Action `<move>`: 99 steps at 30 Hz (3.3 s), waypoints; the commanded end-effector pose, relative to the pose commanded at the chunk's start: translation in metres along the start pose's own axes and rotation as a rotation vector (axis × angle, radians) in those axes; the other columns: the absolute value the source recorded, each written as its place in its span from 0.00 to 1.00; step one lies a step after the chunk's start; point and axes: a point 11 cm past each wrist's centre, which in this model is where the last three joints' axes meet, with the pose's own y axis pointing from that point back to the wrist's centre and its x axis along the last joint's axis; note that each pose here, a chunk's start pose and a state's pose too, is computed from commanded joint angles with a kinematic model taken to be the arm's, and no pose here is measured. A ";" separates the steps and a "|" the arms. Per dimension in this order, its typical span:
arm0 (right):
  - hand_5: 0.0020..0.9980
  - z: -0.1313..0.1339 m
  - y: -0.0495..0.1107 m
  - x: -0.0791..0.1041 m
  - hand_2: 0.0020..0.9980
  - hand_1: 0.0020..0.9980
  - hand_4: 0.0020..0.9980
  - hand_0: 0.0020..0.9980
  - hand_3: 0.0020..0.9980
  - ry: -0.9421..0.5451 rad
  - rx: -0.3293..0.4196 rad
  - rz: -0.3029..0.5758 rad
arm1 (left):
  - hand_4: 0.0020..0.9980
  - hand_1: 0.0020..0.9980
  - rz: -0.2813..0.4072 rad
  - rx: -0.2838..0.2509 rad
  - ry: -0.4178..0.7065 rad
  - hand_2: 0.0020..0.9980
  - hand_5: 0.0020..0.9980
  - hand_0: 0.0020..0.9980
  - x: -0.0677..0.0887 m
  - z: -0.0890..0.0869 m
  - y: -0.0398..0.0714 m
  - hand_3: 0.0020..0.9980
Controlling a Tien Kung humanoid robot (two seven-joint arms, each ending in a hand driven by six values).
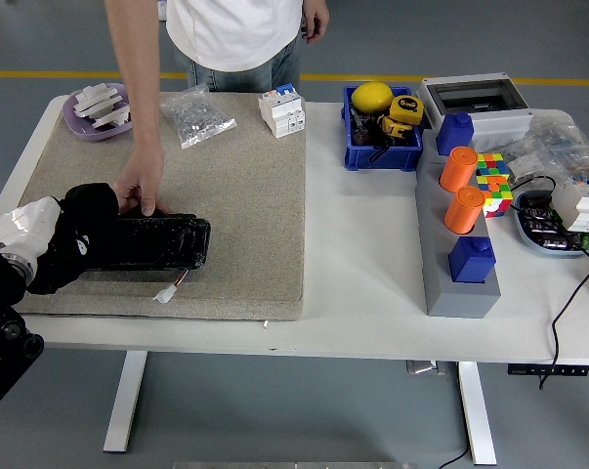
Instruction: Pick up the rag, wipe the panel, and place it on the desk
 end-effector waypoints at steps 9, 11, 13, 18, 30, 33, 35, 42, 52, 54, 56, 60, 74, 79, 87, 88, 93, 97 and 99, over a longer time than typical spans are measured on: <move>0.64 0.001 0.000 0.000 0.63 0.61 1.00 0.76 0.62 0.002 -0.004 0.000 | 0.50 0.18 0.025 0.074 0.000 0.54 0.00 0.23 0.010 -0.030 -0.005 0.56; 0.64 0.001 0.000 0.000 0.63 0.61 1.00 0.76 0.62 0.002 -0.004 0.000 | 0.50 0.18 0.029 0.087 -0.001 0.54 0.00 0.23 0.013 -0.035 -0.007 0.56; 0.64 0.000 0.000 0.000 0.63 0.61 1.00 0.76 0.62 0.003 -0.002 0.001 | 0.51 0.18 0.033 0.100 -0.002 0.54 0.00 0.23 0.014 -0.040 -0.009 0.56; 0.64 -0.002 0.000 0.000 0.63 0.61 1.00 0.76 0.62 0.003 0.000 0.001 | 0.51 0.18 0.052 0.112 0.007 0.54 0.00 0.23 0.017 -0.048 -0.015 0.56; 0.64 -0.007 0.001 -0.002 0.63 0.61 1.00 0.76 0.62 0.001 0.011 -0.002 | 0.51 0.22 0.121 -0.014 0.044 0.53 0.00 0.26 0.020 -0.058 -0.043 0.56; 0.64 -0.007 0.001 -0.002 0.63 0.61 1.00 0.76 0.62 0.001 0.010 -0.002 | 0.54 0.41 0.115 -0.056 0.031 0.54 0.00 0.36 0.018 -0.062 -0.047 0.58; 0.64 -0.008 0.001 -0.003 0.63 0.61 1.00 0.76 0.62 0.001 0.011 -0.003 | 0.54 0.41 0.117 -0.083 0.018 0.54 0.00 0.36 0.018 -0.062 -0.049 0.58; 0.64 -0.010 0.001 -0.004 0.63 0.61 1.00 0.76 0.62 0.002 0.017 -0.003 | 0.56 0.49 0.070 -0.054 -0.011 0.55 0.00 0.41 0.012 -0.070 -0.054 0.58; 0.65 -0.010 0.001 -0.005 0.63 0.61 1.00 0.76 0.62 0.002 0.017 -0.004 | 0.77 0.77 0.003 -0.016 -0.006 0.77 0.10 0.62 0.005 -0.077 -0.057 0.58; 0.65 -0.009 0.000 -0.005 0.63 0.61 1.00 0.76 0.62 0.001 0.016 -0.004 | 0.77 0.77 0.008 -0.019 -0.008 0.77 0.10 0.62 0.007 -0.076 -0.057 0.58; 0.65 -0.009 0.000 -0.005 0.63 0.61 1.00 0.76 0.62 0.002 0.014 -0.004 | 0.90 0.81 0.011 -0.018 -0.012 0.82 0.21 0.68 0.009 -0.075 -0.057 0.70; 0.65 -0.009 0.000 -0.005 0.63 0.61 1.00 0.76 0.62 0.002 0.014 -0.003 | 0.90 0.81 0.019 -0.021 -0.020 0.82 0.21 0.68 0.014 -0.073 -0.056 0.70; 0.64 -0.008 0.000 -0.003 0.63 0.61 1.00 0.76 0.62 0.001 0.012 -0.002 | 1.00 0.85 0.022 -0.034 -0.012 0.86 0.38 0.72 0.025 -0.074 -0.052 0.81; 0.64 -0.006 0.000 -0.003 0.63 0.61 1.00 0.76 0.62 0.000 0.010 -0.001 | 1.00 0.85 0.028 -0.059 0.026 0.86 0.43 0.72 0.033 -0.070 -0.048 0.81; 0.64 -0.005 0.000 -0.002 0.63 0.61 1.00 0.76 0.62 0.002 0.007 0.000 | 1.00 0.82 0.049 -0.162 0.286 0.84 0.43 0.70 0.050 -0.058 -0.039 0.80; 0.64 -0.005 0.000 -0.003 0.63 0.61 1.00 0.76 0.62 0.002 0.007 0.000 | 1.00 0.82 0.059 -0.185 0.340 0.84 0.43 0.70 0.053 -0.056 -0.037 0.80; 0.64 -0.004 0.000 -0.003 0.63 0.61 1.00 0.76 0.62 0.004 0.004 0.000 | 0.96 0.79 0.107 -0.277 0.543 0.80 0.45 0.68 0.070 -0.046 -0.029 0.78; 0.64 -0.002 0.000 -0.002 0.63 0.61 1.00 0.76 0.62 0.003 0.000 0.000 | 0.91 0.77 0.157 -0.368 0.745 0.77 0.46 0.65 0.089 -0.039 -0.019 0.73; 0.64 0.000 0.000 -0.002 0.63 0.61 1.00 0.76 0.62 0.004 -0.003 0.000 | 0.91 0.77 0.168 -0.413 0.854 0.77 0.46 0.65 0.094 -0.036 -0.015 0.73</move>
